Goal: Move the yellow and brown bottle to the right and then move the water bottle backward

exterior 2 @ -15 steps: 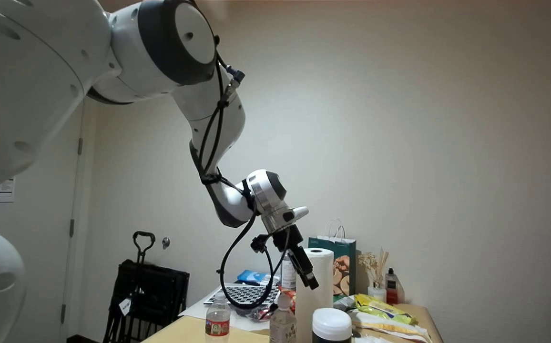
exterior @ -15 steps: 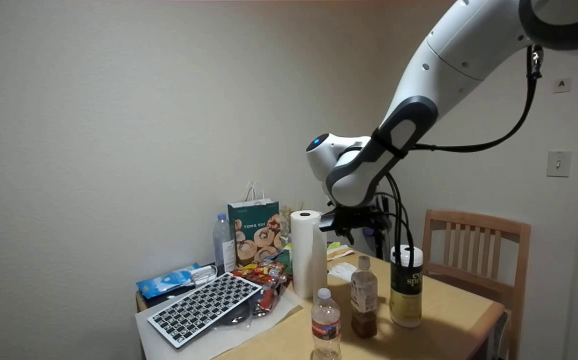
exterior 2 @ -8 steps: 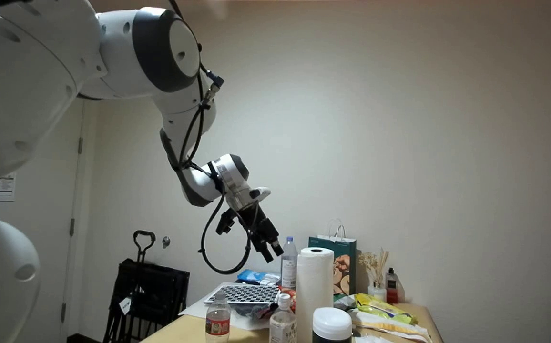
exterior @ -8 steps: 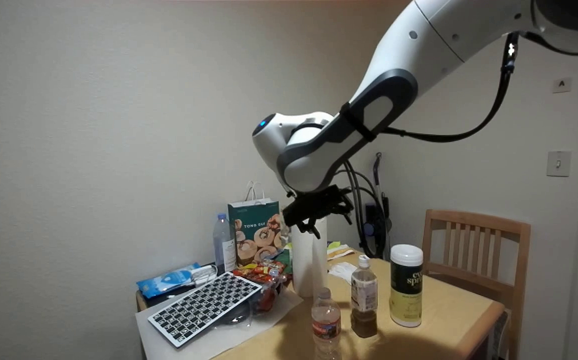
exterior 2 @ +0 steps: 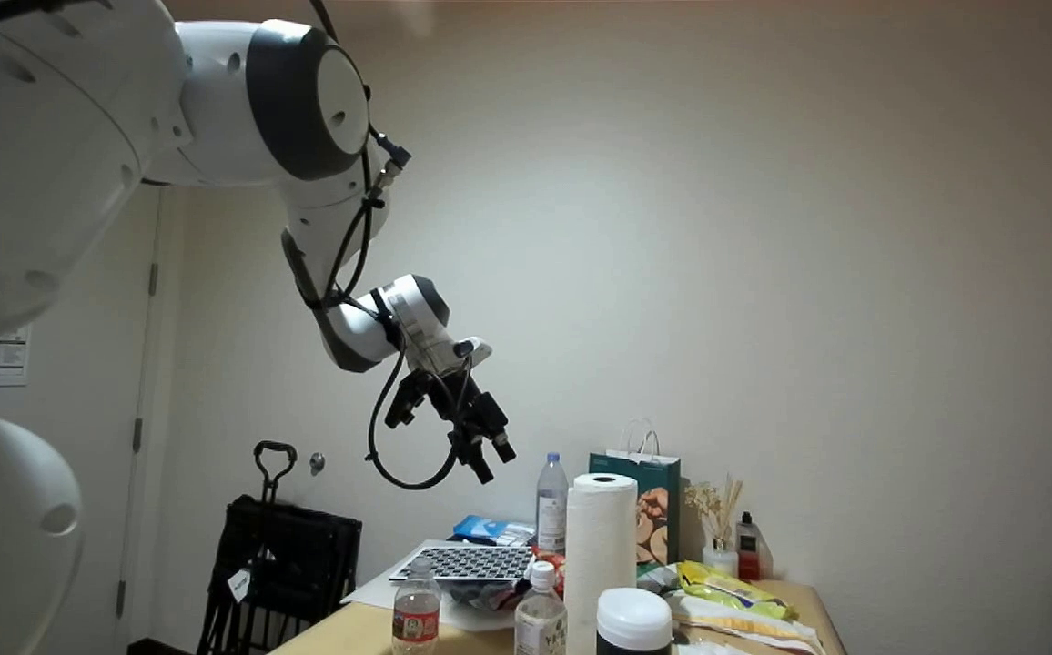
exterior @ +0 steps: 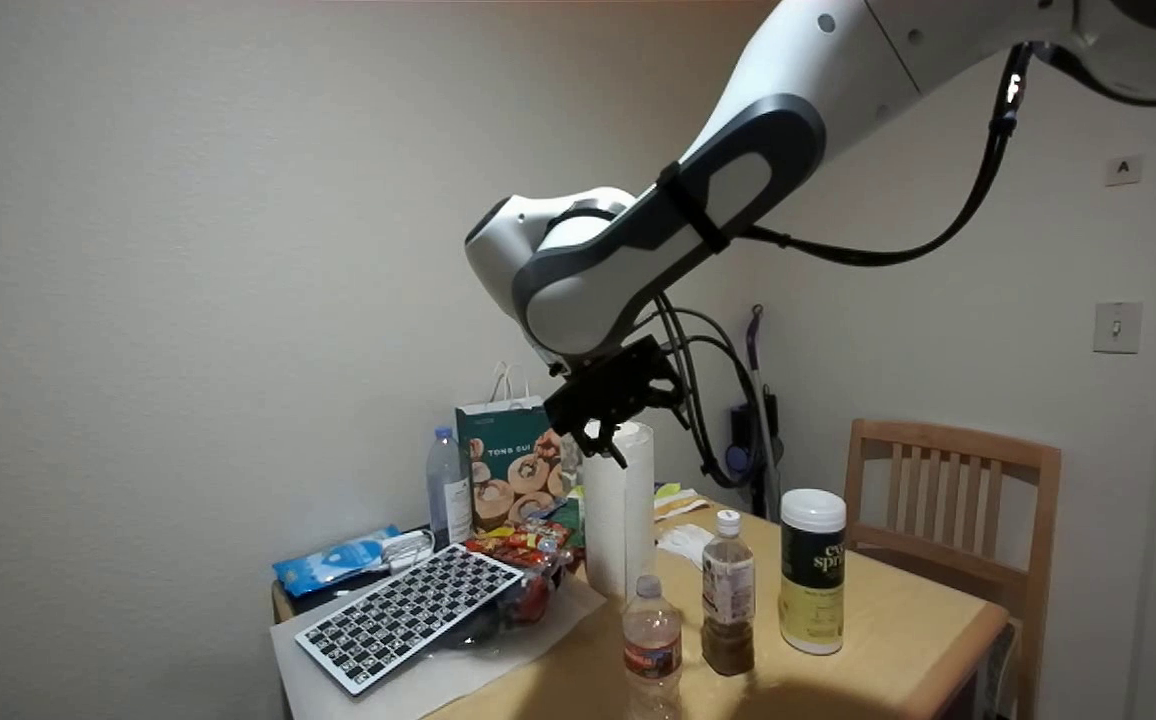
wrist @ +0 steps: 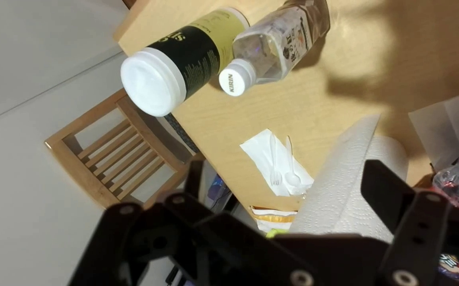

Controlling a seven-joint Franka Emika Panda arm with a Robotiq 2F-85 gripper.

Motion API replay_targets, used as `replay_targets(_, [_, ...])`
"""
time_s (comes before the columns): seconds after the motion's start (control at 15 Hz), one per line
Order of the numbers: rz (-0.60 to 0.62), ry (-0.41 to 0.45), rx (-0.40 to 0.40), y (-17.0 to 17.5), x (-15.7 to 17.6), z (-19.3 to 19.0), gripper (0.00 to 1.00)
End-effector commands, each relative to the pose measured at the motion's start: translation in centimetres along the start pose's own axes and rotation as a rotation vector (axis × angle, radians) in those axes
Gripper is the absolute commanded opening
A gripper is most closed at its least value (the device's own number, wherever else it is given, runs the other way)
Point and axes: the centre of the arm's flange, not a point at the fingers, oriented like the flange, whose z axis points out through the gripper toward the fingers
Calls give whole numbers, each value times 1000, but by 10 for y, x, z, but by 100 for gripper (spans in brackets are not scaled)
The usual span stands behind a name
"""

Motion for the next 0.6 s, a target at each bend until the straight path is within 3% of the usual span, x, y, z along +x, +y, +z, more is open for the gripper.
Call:
replay_targets(0.0, [-49,-50,103,-12,-16,2,100])
replay_targets(0.33, [-128,-164,322,-47,-56,-11,100])
replay_targets(0.47, [-147,-231,317,-51,-71,-6,100])
replay_targets(0.53, [-143,-225,286,-51,-74,-5,100])
